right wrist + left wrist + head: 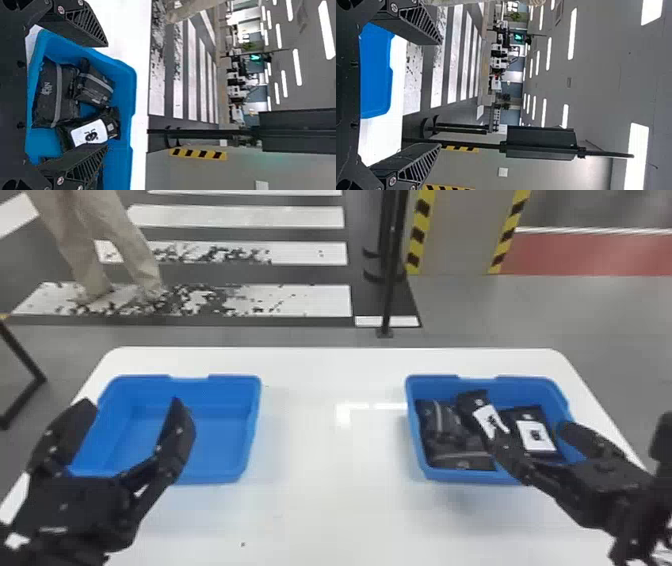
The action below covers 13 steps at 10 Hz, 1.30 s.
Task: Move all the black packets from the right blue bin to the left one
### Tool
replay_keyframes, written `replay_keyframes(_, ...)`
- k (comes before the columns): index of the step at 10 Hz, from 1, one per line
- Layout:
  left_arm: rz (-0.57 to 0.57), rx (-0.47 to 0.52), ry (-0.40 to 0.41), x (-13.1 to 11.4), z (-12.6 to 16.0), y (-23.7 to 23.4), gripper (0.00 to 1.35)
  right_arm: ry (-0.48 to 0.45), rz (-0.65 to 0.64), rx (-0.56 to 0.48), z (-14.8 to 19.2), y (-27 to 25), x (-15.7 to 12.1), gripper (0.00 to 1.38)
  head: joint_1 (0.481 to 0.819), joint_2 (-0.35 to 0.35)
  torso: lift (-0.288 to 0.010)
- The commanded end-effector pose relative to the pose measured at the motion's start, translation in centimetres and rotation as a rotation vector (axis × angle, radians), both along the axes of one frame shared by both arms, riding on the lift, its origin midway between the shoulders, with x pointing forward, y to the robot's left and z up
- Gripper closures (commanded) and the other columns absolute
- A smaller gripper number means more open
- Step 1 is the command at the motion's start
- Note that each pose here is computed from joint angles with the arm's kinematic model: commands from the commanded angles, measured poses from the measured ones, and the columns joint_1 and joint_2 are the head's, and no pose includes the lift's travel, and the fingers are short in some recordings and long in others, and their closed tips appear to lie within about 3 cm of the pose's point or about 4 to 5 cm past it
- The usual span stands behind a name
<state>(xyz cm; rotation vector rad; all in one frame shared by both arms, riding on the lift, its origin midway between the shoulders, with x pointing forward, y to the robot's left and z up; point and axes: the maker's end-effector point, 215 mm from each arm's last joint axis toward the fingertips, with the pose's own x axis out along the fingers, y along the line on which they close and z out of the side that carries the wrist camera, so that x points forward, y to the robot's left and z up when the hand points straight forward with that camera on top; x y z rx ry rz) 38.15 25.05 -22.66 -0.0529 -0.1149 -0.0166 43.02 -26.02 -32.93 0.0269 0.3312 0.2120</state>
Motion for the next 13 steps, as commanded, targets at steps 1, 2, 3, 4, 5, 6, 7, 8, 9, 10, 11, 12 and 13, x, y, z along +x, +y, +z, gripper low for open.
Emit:
replay_keyframes(1,-0.001,0.0,0.003,0.0,-0.1,-0.1,0.12,0.082,-0.008,-0.033,-2.2,-0.9,1.5,0.13,0.695,-0.012,-0.14)
replay_keyframes(2,-0.003,-0.002,0.006,0.0,-0.2,-0.1,0.12,0.156,0.003,-0.035,-4.1,-0.7,2.1,0.13,0.695,-0.022,-0.14)
replay_keyframes(3,-0.007,-0.003,0.006,0.1,-0.2,-0.3,0.12,0.211,0.024,-0.033,-5.6,-0.1,3.1,0.13,0.695,-0.023,-0.14)
replay_keyframes(4,-0.009,-0.003,0.001,0.2,0.0,-0.4,0.12,0.265,0.034,-0.031,-7.1,0.2,3.7,0.13,0.695,-0.021,-0.14)
replay_keyframes(5,-0.011,-0.005,0.001,0.3,-0.1,-0.5,0.12,0.297,0.025,-0.039,-7.9,-0.4,4.4,0.13,0.695,-0.017,-0.14)
replay_keyframes(6,-0.013,-0.005,0.001,0.3,-0.1,-0.6,0.12,0.33,0.013,-0.041,-8.8,-1.0,4.7,0.13,0.695,-0.019,-0.14)
replay_keyframes(7,-0.013,-0.005,0.004,0.3,-0.2,-0.6,0.12,0.345,0.008,-0.046,-9.1,-1.3,5.4,0.13,0.695,-0.027,-0.14)
replay_keyframes(8,-0.01,-0.005,0.004,0.3,-0.2,-0.5,0.12,0.371,0.008,-0.05,-9.8,-1.5,6.0,0.13,0.695,-0.031,-0.14)
replay_keyframes(9,-0.012,-0.006,0.001,0.3,-0.2,-0.6,0.12,0.394,0.022,-0.049,-10.5,-1.0,6.8,0.13,0.695,-0.037,-0.14)
replay_keyframes(10,-0.011,-0.006,0.004,0.3,-0.3,-0.6,0.12,0.403,0.038,-0.05,-10.8,-0.3,7.4,0.13,0.695,-0.037,-0.14)
replay_keyframes(11,-0.011,-0.006,0.001,0.3,-0.2,-0.6,0.12,0.409,0.041,-0.046,-10.9,-0.1,7.6,0.13,0.695,-0.029,-0.14)
replay_keyframes(12,-0.011,-0.006,0.001,0.3,-0.2,-0.6,0.12,0.427,0.041,-0.045,-11.4,-0.1,7.4,0.13,0.695,-0.023,-0.14)
replay_keyframes(13,-0.011,-0.006,-0.004,0.3,-0.1,-0.5,0.12,0.446,0.037,-0.046,-11.9,-0.2,7.5,0.13,0.695,-0.022,-0.14)
